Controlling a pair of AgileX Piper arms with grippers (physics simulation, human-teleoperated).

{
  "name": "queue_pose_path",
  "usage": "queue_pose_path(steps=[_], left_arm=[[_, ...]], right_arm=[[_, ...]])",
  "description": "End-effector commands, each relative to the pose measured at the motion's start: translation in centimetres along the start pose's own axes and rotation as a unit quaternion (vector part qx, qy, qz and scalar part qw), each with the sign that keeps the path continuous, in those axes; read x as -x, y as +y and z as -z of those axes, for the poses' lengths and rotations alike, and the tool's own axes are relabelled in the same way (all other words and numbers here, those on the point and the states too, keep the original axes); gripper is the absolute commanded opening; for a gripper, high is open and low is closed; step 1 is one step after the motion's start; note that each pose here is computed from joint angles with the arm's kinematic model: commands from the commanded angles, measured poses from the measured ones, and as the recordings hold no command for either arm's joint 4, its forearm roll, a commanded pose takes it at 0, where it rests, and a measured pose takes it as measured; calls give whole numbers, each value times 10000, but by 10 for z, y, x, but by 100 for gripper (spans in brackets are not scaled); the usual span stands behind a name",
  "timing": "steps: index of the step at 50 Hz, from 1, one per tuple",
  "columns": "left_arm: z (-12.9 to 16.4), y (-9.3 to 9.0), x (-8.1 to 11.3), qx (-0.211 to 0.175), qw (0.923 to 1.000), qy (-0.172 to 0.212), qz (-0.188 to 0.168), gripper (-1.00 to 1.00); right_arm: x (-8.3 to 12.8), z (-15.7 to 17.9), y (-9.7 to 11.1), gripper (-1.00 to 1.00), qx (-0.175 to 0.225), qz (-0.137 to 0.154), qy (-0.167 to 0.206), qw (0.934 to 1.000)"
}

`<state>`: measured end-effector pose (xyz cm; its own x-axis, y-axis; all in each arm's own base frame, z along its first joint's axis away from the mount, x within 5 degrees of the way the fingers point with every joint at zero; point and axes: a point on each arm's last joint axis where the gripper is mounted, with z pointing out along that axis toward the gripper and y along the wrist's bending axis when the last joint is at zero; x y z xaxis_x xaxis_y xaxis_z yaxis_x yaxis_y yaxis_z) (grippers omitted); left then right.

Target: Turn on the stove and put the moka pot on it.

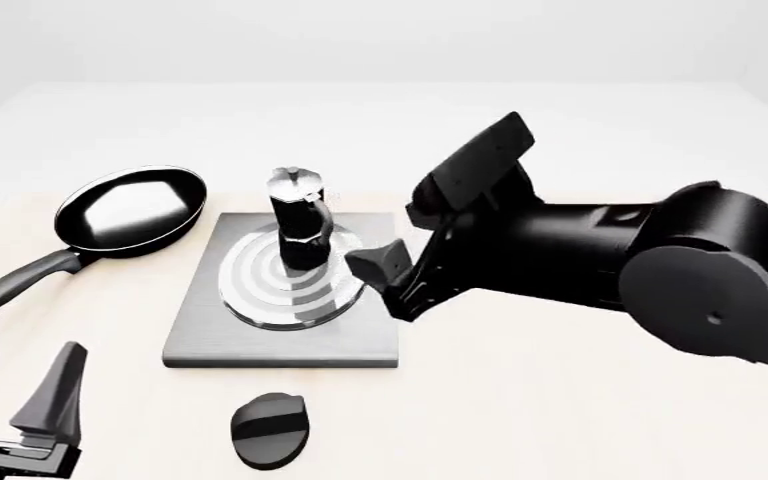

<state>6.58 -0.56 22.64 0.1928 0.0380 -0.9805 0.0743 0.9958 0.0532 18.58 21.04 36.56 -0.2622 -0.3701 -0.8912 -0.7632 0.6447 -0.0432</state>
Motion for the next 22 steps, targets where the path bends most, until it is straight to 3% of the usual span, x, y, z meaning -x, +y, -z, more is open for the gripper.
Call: queue_pose_path(steps=[1,9,15,22], left_arm=[[-1,-1,0,-68,9999,13,-97,100],[-2,-1,-1,-65,9999,40,-103,100],[2,-2,0,-117,9998,-6,-129,100],[4,-2,0,-135,9998,-27,-164,100]], right_arm=[[-3,60,-2,100,-69,151,-508,9986],[-20,108,-5,100,-229,115,-925,9954],[-52,136,-7,100,-400,-47,-1096,9932],[-82,172,-8,100,-720,-216,-1481,9861]])
